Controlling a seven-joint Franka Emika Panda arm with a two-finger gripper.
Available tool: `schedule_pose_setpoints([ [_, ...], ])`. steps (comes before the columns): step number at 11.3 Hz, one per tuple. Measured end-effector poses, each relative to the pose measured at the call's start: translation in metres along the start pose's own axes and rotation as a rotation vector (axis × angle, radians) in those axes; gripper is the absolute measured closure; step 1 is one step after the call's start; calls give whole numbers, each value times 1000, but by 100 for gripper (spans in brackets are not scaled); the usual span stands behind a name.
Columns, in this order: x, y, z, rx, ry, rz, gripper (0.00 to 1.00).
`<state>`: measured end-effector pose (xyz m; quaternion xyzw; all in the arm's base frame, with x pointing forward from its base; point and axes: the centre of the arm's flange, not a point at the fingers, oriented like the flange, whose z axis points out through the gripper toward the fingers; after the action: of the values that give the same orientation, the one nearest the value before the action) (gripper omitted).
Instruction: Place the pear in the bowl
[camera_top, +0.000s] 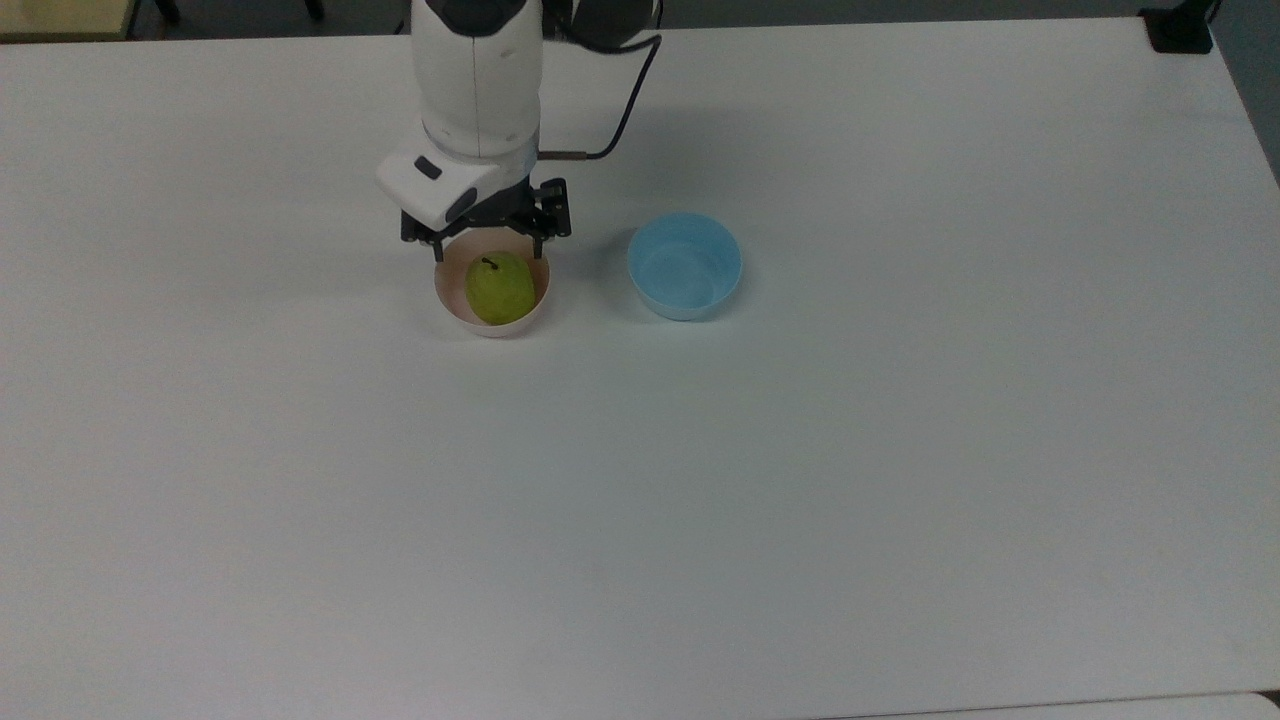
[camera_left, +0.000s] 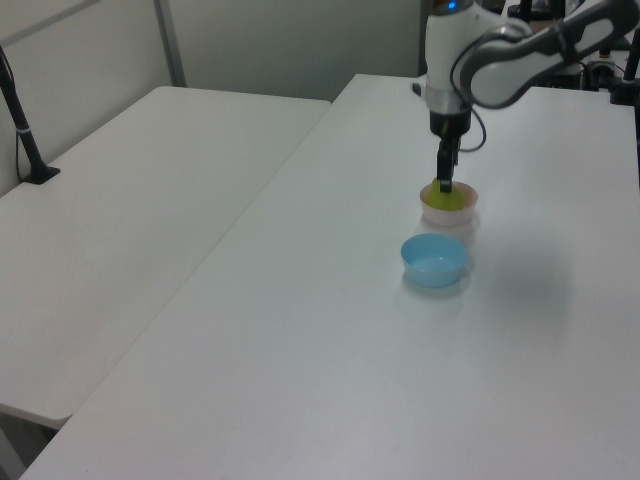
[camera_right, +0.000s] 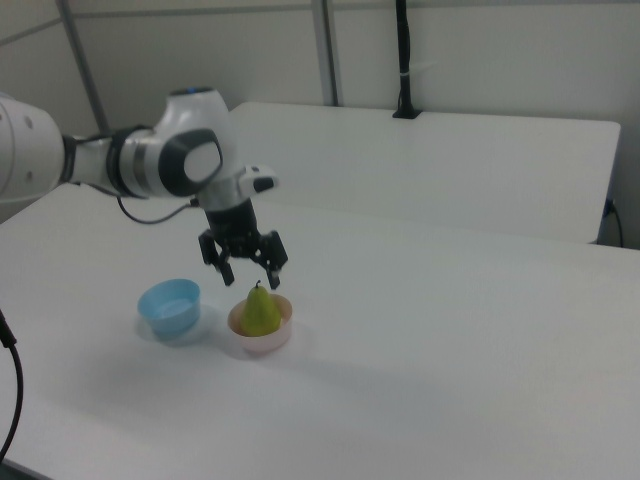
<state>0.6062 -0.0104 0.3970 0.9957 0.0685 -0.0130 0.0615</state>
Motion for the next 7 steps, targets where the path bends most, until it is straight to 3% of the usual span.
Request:
schedule_pose_setpoints([
  [3,-5,13,-87,-8,25,43,0],
  [7,-20,10,-156,-8,31,95,0],
])
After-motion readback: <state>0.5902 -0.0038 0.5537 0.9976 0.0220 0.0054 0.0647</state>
